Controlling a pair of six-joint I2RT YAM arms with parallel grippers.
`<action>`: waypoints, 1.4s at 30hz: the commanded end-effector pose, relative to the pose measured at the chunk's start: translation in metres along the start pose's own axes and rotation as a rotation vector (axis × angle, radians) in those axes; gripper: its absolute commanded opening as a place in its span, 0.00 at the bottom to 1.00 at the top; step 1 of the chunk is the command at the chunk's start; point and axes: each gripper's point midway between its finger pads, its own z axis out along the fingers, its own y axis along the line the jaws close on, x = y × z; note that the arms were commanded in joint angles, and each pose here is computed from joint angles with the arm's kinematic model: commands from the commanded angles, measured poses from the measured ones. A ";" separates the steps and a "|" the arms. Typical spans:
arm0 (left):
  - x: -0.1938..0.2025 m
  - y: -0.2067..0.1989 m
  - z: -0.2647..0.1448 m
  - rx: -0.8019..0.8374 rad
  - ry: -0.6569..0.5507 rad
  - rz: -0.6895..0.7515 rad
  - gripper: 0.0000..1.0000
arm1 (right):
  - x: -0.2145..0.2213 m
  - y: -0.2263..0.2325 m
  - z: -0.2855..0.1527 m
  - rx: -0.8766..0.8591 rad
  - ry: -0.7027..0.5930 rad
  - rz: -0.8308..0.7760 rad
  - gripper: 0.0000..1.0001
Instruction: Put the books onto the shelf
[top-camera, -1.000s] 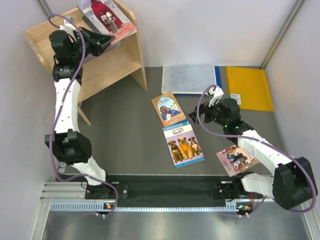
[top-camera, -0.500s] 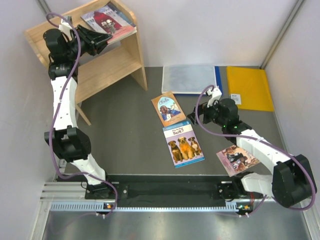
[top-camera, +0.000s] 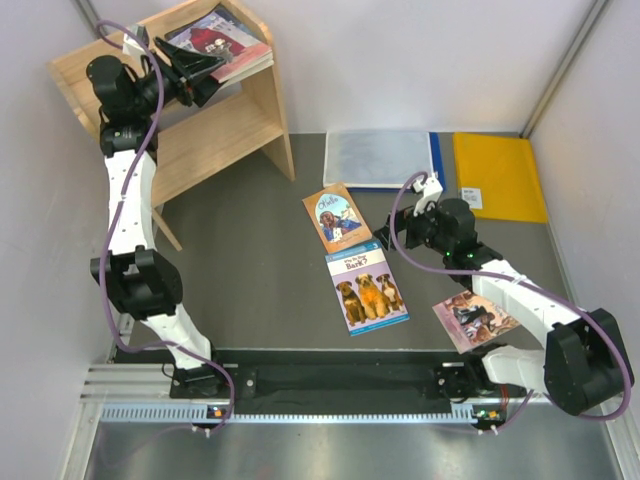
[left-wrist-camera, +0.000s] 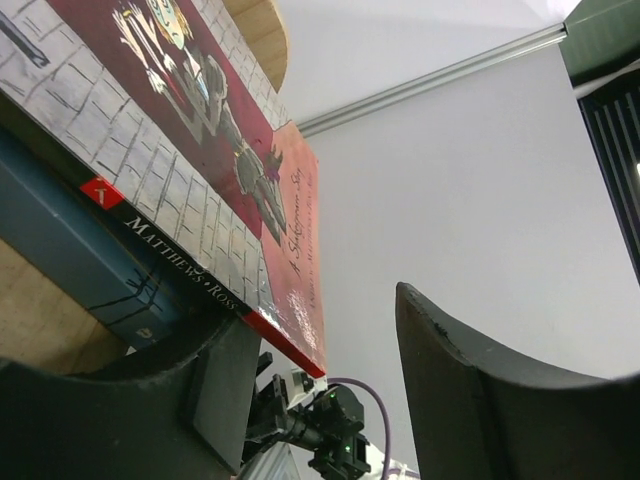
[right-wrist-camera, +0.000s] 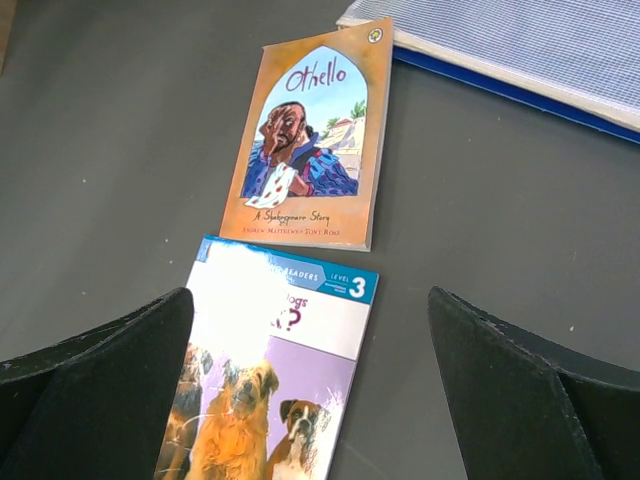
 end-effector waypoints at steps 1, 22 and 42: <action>0.001 -0.031 -0.005 0.076 0.008 0.077 0.60 | -0.007 0.009 0.003 -0.030 -0.036 -0.014 1.00; 0.030 0.021 -0.019 -0.003 0.065 0.002 0.62 | -0.003 0.011 0.005 -0.047 -0.035 -0.014 1.00; 0.039 -0.001 -0.023 0.073 0.111 0.019 0.00 | 0.007 0.019 0.013 -0.086 -0.026 0.017 1.00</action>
